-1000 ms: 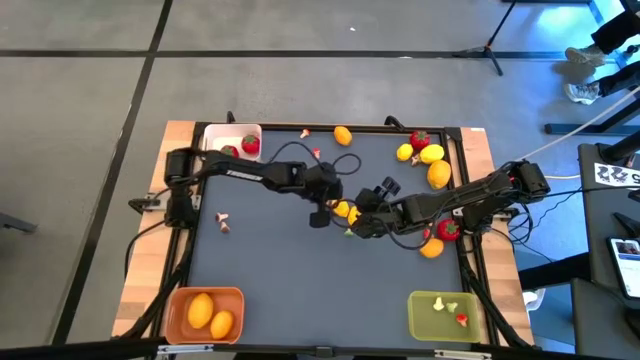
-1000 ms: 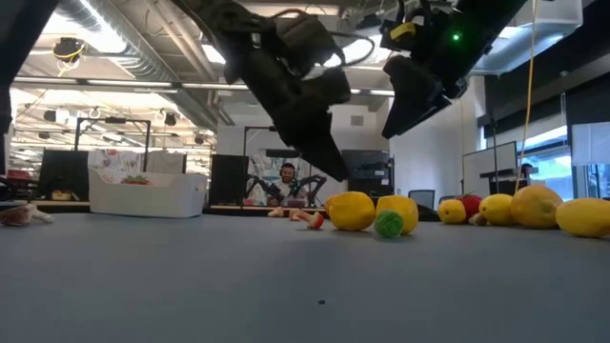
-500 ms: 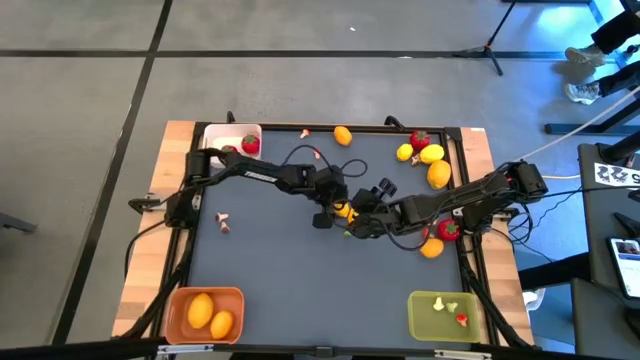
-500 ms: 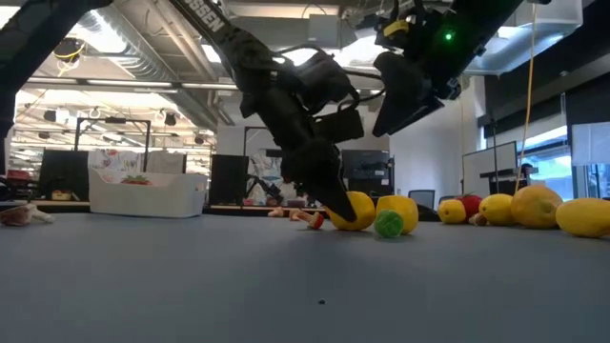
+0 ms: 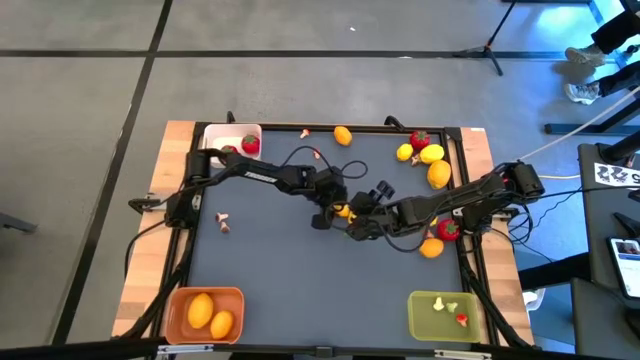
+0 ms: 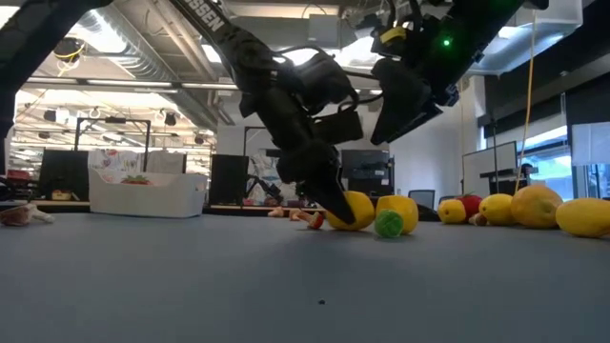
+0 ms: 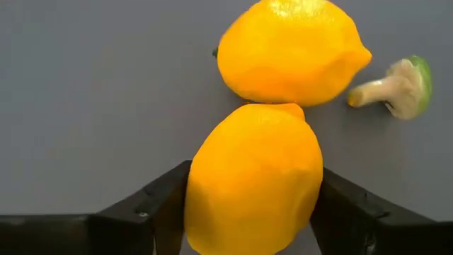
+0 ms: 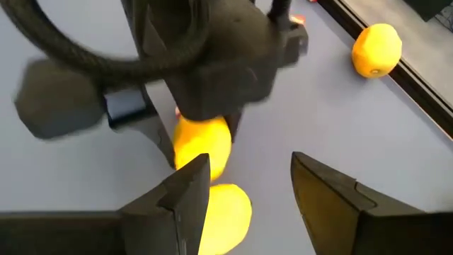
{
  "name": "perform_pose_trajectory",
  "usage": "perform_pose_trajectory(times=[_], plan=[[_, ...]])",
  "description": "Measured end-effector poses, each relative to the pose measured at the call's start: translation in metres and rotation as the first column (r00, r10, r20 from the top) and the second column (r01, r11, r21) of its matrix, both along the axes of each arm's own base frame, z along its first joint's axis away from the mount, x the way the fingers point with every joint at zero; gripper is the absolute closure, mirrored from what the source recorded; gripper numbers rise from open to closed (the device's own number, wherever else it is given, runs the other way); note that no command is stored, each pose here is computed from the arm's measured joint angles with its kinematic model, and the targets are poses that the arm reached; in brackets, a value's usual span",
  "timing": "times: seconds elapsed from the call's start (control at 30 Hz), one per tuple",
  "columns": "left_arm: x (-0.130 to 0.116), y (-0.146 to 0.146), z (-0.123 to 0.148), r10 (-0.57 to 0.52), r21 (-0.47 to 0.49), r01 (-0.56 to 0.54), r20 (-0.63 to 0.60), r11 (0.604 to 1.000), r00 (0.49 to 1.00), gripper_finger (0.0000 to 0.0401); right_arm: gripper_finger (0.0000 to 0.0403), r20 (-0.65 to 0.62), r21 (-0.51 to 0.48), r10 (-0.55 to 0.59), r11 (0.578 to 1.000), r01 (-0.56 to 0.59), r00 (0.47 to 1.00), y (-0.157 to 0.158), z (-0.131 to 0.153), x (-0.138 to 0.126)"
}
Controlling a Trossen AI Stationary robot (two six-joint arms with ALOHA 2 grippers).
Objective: Sort produce into baskets
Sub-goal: Put the yellow lemon into the orange bin
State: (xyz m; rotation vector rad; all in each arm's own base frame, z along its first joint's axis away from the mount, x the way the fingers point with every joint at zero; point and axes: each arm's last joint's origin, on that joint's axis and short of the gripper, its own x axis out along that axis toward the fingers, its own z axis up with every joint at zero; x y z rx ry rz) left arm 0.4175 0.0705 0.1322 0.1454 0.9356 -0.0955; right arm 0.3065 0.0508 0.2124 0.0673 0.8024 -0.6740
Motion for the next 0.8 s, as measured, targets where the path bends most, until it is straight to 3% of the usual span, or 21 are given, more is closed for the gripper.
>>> perform_pose_trajectory(times=[0.33,0.8], plan=[[-0.024,-0.006,0.054,0.016,-0.016,-0.016,-0.027,1.000,1.000,0.0154,0.0205,-0.045,-0.080,0.044,0.996,-0.047,0.998,0.021,0.001,-0.012],[-0.103,-0.046,0.154,0.087,-0.118,-0.101,-0.114,0.988,0.990,0.0150,0.0205,-0.038,-0.091,0.082,0.992,-0.085,0.996,0.033,0.002,-0.015]])
